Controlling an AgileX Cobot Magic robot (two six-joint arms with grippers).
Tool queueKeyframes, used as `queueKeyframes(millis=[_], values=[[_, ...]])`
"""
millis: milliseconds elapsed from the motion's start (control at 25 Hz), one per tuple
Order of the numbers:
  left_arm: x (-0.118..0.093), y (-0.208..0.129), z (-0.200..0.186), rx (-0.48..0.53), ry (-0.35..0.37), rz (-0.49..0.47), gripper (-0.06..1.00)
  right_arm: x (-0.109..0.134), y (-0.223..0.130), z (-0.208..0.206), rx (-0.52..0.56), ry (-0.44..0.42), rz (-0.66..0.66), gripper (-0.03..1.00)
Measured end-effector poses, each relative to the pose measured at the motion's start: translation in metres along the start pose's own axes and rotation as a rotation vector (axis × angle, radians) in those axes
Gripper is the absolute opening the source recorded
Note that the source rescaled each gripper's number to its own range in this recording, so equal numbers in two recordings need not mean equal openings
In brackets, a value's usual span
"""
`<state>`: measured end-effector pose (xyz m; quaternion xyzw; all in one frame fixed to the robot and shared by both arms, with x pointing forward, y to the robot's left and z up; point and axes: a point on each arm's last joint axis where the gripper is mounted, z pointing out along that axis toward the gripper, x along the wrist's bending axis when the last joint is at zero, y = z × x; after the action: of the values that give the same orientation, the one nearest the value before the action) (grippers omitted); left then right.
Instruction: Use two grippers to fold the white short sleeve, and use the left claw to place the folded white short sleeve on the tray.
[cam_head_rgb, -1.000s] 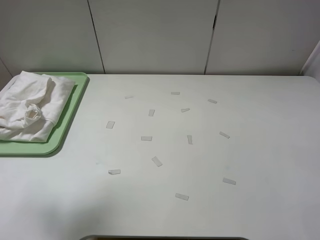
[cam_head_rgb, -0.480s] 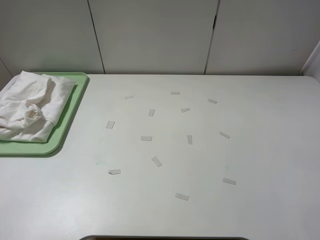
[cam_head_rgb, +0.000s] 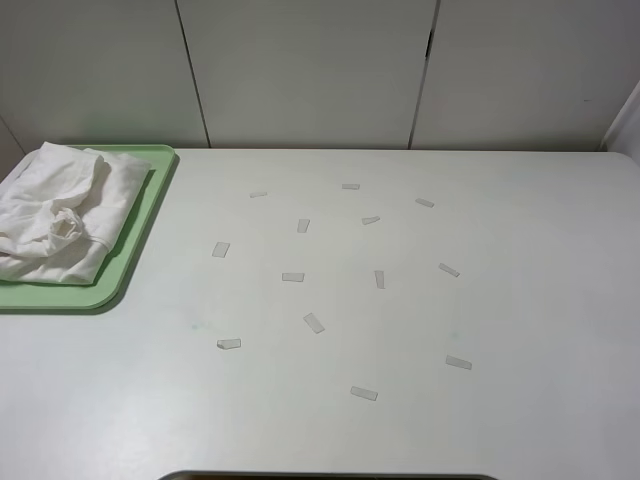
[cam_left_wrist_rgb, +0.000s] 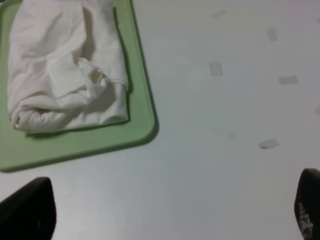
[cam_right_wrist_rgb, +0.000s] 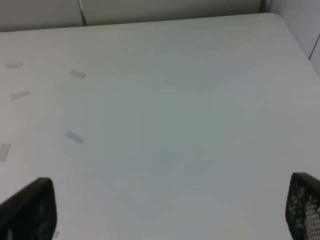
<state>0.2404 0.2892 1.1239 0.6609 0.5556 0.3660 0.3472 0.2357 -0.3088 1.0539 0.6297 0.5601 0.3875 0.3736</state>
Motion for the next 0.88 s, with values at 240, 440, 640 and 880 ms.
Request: queueKeyframes(millis=[240, 440, 640, 880], values=[[-0.005, -0.026, 0.009, 0.017, -0.013, 0.002, 0.95, 0.0, 0.0, 0.0, 0.0, 0.0, 0.0, 1.0], [-0.006, -0.049, 0.025, 0.006, -0.026, 0.006, 0.95, 0.0, 0.0, 0.0, 0.0, 0.0, 0.0, 1.0], [-0.007, -0.063, 0.028, -0.032, -0.044, 0.029, 0.95, 0.0, 0.0, 0.0, 0.0, 0.0, 0.0, 1.0], [-0.006, -0.065, 0.025, -0.054, -0.026, 0.047, 0.95, 0.0, 0.0, 0.0, 0.0, 0.0, 0.0, 1.0]])
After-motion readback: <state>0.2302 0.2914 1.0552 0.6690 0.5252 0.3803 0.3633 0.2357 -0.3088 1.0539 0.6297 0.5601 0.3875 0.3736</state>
